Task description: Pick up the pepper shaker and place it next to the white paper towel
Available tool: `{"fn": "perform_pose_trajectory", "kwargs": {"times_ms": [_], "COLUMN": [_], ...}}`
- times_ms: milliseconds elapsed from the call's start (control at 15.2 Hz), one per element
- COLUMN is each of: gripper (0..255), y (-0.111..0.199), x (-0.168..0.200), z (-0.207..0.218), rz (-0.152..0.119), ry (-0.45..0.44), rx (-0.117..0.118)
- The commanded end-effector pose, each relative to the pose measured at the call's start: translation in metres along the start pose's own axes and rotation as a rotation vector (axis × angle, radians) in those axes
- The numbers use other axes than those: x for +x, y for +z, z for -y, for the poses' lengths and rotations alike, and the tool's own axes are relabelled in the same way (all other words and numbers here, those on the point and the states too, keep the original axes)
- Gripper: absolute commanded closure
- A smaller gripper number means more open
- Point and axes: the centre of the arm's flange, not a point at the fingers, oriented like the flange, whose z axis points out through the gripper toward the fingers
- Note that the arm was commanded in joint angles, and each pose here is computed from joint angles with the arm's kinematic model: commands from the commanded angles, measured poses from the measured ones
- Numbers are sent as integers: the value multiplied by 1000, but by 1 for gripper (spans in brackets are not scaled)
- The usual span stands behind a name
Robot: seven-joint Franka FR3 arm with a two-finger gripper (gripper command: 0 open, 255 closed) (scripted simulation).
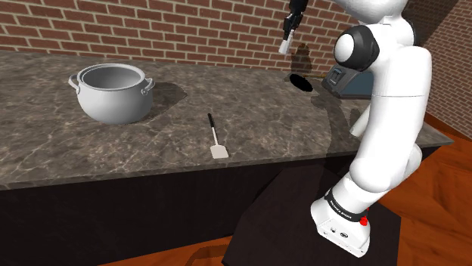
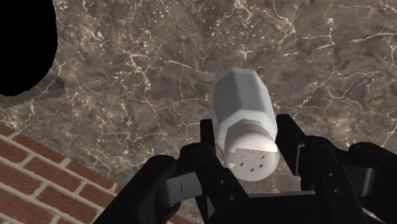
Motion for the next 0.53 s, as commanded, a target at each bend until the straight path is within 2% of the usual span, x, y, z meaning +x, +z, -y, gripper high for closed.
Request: {"fn": "perform_pose_trajectory", "kwargs": {"times_ms": [0,462], "gripper": [255,255], "y": [-3,-1], "x": [-18,-104], "z": [-8,-42], "rz": [0,0], "ry": [0,0], "rx": [0,0]}}
